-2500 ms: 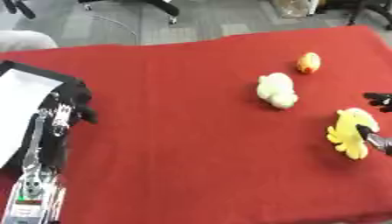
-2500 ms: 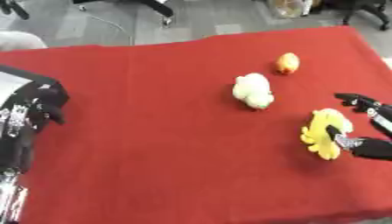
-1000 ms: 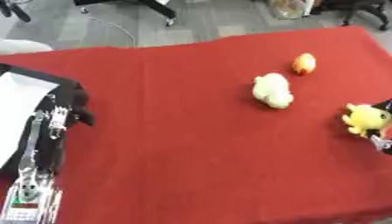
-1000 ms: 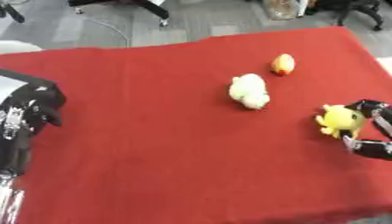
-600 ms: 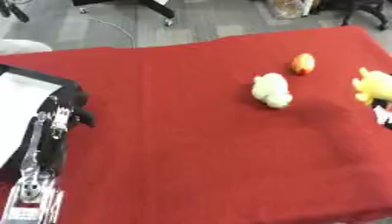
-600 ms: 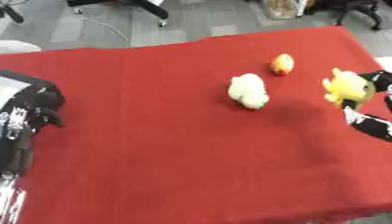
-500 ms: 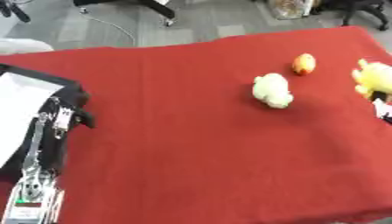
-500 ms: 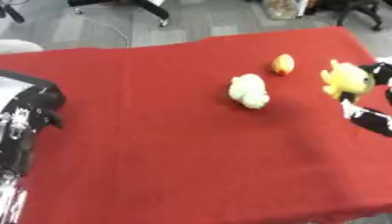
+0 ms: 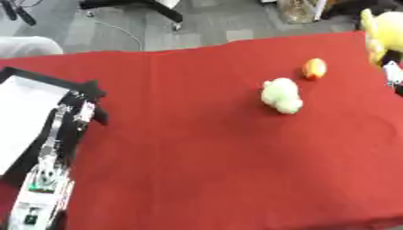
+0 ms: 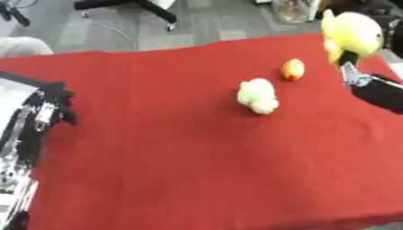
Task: Pick up the objects with one hand, pass them to the other hand, and then place them into the box on the other side of the table.
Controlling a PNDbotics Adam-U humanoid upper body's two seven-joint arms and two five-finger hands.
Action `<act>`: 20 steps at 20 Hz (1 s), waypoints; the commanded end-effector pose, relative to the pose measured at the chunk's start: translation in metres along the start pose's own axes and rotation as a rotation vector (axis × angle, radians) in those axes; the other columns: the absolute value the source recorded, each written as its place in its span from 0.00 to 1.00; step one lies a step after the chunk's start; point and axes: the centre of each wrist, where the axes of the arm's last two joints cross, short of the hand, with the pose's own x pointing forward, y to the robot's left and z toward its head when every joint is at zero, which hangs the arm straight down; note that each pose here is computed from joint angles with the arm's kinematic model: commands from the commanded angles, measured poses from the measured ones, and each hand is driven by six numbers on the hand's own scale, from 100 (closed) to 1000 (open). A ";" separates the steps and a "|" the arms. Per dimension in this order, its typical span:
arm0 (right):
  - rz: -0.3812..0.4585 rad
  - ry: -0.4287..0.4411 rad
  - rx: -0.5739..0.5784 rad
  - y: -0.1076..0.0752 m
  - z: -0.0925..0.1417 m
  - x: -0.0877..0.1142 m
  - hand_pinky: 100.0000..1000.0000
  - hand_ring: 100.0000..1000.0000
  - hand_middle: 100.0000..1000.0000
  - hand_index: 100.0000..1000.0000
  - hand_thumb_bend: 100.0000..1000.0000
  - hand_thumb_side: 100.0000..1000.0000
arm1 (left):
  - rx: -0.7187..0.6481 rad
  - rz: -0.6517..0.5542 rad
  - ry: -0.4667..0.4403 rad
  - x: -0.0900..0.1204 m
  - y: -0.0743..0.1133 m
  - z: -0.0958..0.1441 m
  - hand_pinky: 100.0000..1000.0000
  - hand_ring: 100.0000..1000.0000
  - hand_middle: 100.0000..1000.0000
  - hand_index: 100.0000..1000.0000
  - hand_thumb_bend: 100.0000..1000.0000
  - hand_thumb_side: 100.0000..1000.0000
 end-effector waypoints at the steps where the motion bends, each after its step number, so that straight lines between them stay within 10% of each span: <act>1: -0.078 -0.042 0.080 0.005 -0.011 0.015 0.67 0.58 0.30 0.21 0.00 0.00 | -0.081 -0.051 -0.043 0.007 0.002 -0.015 0.37 0.37 0.61 0.82 0.30 0.69; 20: -0.447 -0.049 0.400 0.029 -0.041 0.043 0.66 0.57 0.31 0.21 0.00 0.00 | -0.428 -0.081 -0.322 0.051 -0.054 -0.068 0.38 0.38 0.62 0.82 0.41 0.68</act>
